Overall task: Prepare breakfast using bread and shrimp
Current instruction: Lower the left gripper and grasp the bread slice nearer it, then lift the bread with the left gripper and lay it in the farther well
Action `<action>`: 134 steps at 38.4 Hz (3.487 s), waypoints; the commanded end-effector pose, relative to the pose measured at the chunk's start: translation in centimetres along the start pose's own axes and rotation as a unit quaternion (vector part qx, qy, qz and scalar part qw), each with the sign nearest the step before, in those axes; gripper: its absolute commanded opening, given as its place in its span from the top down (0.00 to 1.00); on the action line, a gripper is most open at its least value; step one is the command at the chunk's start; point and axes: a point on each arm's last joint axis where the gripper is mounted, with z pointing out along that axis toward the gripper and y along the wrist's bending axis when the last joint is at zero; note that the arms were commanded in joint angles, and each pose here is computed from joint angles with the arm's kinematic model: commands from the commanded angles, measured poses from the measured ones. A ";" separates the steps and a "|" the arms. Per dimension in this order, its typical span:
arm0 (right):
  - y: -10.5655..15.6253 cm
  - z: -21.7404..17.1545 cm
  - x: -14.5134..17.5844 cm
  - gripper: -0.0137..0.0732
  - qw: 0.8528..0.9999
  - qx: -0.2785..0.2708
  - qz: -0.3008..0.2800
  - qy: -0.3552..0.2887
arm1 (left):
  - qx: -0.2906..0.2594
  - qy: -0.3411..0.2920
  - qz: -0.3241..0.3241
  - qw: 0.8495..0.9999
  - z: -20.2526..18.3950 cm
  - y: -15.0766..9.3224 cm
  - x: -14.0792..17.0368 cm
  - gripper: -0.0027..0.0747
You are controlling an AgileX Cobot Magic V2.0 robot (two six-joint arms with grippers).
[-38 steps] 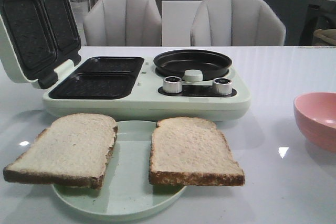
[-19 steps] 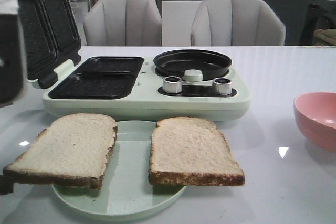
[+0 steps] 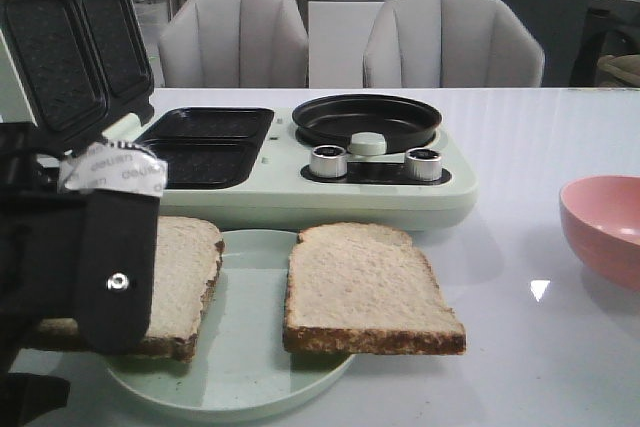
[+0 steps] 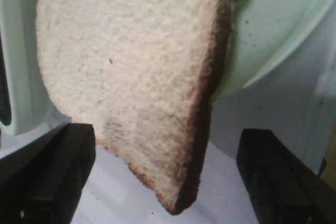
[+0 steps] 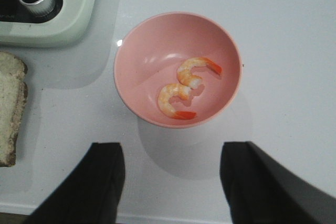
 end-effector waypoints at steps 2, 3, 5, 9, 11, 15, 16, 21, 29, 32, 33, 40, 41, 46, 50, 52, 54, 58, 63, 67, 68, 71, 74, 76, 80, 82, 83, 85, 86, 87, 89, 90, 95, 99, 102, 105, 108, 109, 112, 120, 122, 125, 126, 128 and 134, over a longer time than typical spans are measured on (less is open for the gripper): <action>0.0 -0.7 -1.4 0.25 0.999 0.002 -0.005 -0.049 | -0.042 -0.008 -0.012 0.999 0.1 0.9 -0.7 0.22; 0.0 -0.7 -1.4 0.25 0.999 0.002 -0.005 -0.049 | -0.047 -0.005 -0.015 0.999 0.2 0.9 -0.7 0.22; 0.0 -0.7 -1.4 0.25 0.999 0.002 -0.005 -0.049 | -0.054 -0.001 -0.023 0.998 0.4 0.9 -0.7 0.25; 0.0 -0.7 -1.4 0.25 0.999 0.002 -0.005 -0.049 | -0.054 0.001 -0.024 0.998 0.5 0.9 -0.7 0.35; 0.0 -0.7 -1.4 0.25 0.999 0.002 -0.005 -0.049 | -0.054 0.001 -0.024 0.998 0.5 0.9 -0.7 0.41; 0.0 -0.7 -1.4 0.25 0.999 0.002 -0.005 -0.049 | -0.054 0.001 -0.024 0.998 0.5 0.9 -0.7 0.53; 0.0 -0.7 -1.4 0.25 0.999 0.002 -0.005 -0.049 | -0.054 0.001 -0.024 0.998 0.5 0.9 -0.7 0.55; 0.0 -0.7 -1.4 0.25 0.999 0.002 -0.005 -0.049 | -0.054 0.001 -0.024 0.998 0.5 0.9 -0.7 0.67; 0.0 -0.7 -1.4 0.25 0.999 0.002 -0.005 -0.049 | -0.065 0.014 -0.031 0.997 0.3 1.1 -0.4 0.81; 0.0 -0.7 -1.4 0.25 0.999 0.002 -0.005 -0.049 | -0.083 0.023 -0.032 0.996 0.0 1.4 -0.3 0.84; 0.0 -0.7 -1.4 0.25 0.999 0.002 -0.005 -0.049 | -0.092 0.025 -0.035 0.995 -0.2 1.6 -0.2 0.84; 0.0 -0.7 -1.4 0.25 0.999 0.002 -0.005 -0.049 | -0.147 0.004 -0.046 0.988 -2.4 3.0 -0.4 0.84; 0.0 -0.7 -1.4 0.25 0.999 0.002 -0.005 -0.049 | -0.162 0.002 -0.048 0.986 -2.8 3.4 -0.3 0.84; 0.0 -0.7 -1.4 0.25 0.999 0.002 -0.005 -0.049 | -0.247 -0.010 -0.050 0.968 -4.9 5.6 -0.1 0.84; 0.0 -0.7 -1.4 0.25 0.999 0.002 -0.005 -0.049 | -0.293 -0.029 -0.057 0.954 -6.1 7.5 -0.2 0.84; 0.0 -0.7 -1.4 0.25 0.999 0.002 -0.005 -0.049 | -0.302 -0.039 -0.062 0.951 -6.2 8.4 -0.5 0.84; 0.0 -0.7 -1.4 0.25 0.999 0.002 -0.005 -0.049 | -0.310 -0.043 -0.062 0.948 -6.2 9.2 -0.7 0.84; 0.0 -0.7 -1.4 0.25 0.999 0.002 -0.005 -0.049 | -0.312 -0.059 -0.058 0.946 -5.7 11.1 -1.3 0.84; 0.0 -0.7 -1.4 0.25 0.999 0.002 -0.005 -0.049 | -0.286 -0.070 -0.084 0.952 -4.1 13.9 -1.8 0.84; 0.0 -0.7 -1.4 0.25 0.999 0.002 -0.005 -0.049 | -0.271 -0.067 -0.106 0.955 -2.1 16.5 -1.8 0.84; 0.0 -0.7 -1.4 0.25 0.999 0.002 -0.005 -0.049 | -0.268 -0.068 -0.108 0.955 -1.7 16.9 -2.0 0.84; 0.0 -0.7 -1.4 0.25 0.999 0.002 -0.005 -0.049 | -0.264 -0.061 -0.119 0.955 -0.1 18.5 -2.0 0.84; 0.0 -0.7 -1.4 0.25 0.999 0.002 -0.005 -0.049 | -0.264 -0.049 -0.130 0.955 1.9 20.2 -2.0 0.84; 0.0 -0.7 -1.4 0.25 0.999 0.002 -0.005 -0.049 | -0.265 -0.041 -0.135 0.954 3.0 20.9 -2.0 0.84; 0.0 -0.7 -1.4 0.25 0.999 0.002 -0.005 -0.049 | -0.268 -0.022 -0.125 0.955 5.5 22.3 -2.2 0.84; 0.0 -0.7 -1.4 0.25 0.999 0.002 -0.005 -0.049 | -0.265 -0.011 -0.104 0.958 6.9 22.7 -2.4 0.84; 0.0 -0.7 -1.4 0.25 0.999 0.002 -0.005 -0.049 | -0.268 -0.006 -0.095 0.959 7.1 23.0 -2.4 0.84; 0.0 -0.7 -1.4 0.25 0.999 0.002 -0.005 -0.049 | -0.266 0.004 -0.075 0.961 8.4 23.3 -2.6 0.84; 0.0 -0.7 -1.4 0.25 0.999 0.002 -0.005 -0.049 | -0.268 0.007 -0.072 0.961 8.8 23.6 -2.6 0.84; 0.0 -0.7 -1.4 0.25 0.999 0.002 -0.005 -0.049 | -0.268 0.009 -0.068 0.961 9.2 23.7 -2.7 0.84; 0.0 -0.7 -1.4 0.25 0.999 0.002 -0.005 -0.049 | -0.267 0.015 -0.065 0.961 10.2 24.1 -2.6 0.84; 0.0 -0.7 -1.4 0.25 0.999 0.002 -0.005 -0.049 | -0.267 0.017 -0.066 0.961 10.6 24.2 -2.6 0.84; 0.0 -0.7 -1.4 0.25 0.999 0.002 -0.005 -0.049 | -0.257 0.017 -0.068 0.964 12.3 24.4 -2.3 0.84; 0.0 -0.7 -1.4 0.25 0.999 0.002 -0.005 -0.049 | -0.237 0.003 -0.066 0.969 13.1 24.3 -2.1 0.84; 0.0 -0.7 -1.4 0.25 0.999 0.002 -0.005 -0.049 | -0.230 0.004 -0.067 0.971 13.6 24.3 -1.5 0.81; 0.0 -0.7 -1.4 0.25 0.999 0.002 -0.005 -0.049 | -0.227 0.007 -0.069 0.971 13.9 24.3 -1.0 0.73; 0.0 -0.7 -1.4 0.25 0.999 0.002 -0.005 -0.049 | -0.224 0.006 -0.070 0.972 14.0 24.4 -0.8 0.58; 0.0 -0.7 -1.4 0.25 0.999 0.002 -0.005 -0.049 | -0.224 0.006 -0.070 0.972 14.0 24.4 -0.8 0.51; 0.0 -0.7 -1.4 0.25 0.999 0.002 -0.005 -0.049 | -0.223 0.005 -0.071 0.972 14.0 24.3 -0.8 0.35; 0.0 -0.7 -1.4 0.25 0.999 0.002 -0.005 -0.049 | -0.223 0.005 -0.071 0.972 14.0 24.3 -0.8 0.31; 0.0 -0.7 -1.4 0.25 0.999 0.002 -0.005 -0.049 | -0.224 0.005 -0.072 0.972 14.0 24.3 -0.8 0.31; 0.0 -0.7 -1.4 0.25 0.999 0.002 -0.005 -0.049 | -0.224 0.001 -0.074 0.972 13.5 24.2 -1.0 0.31; 0.0 -0.7 -1.4 0.25 0.999 0.002 -0.005 -0.049 | -0.224 -0.001 -0.073 0.972 13.2 24.2 -1.0 0.31; 0.0 -0.7 -1.4 0.25 0.999 0.002 -0.005 -0.049 | -0.222 -0.005 -0.071 0.972 12.7 24.0 -1.1 0.31; 0.0 -0.7 -1.4 0.25 0.999 0.002 -0.005 -0.049 | -0.217 -0.019 -0.063 0.974 10.8 23.1 -1.7 0.31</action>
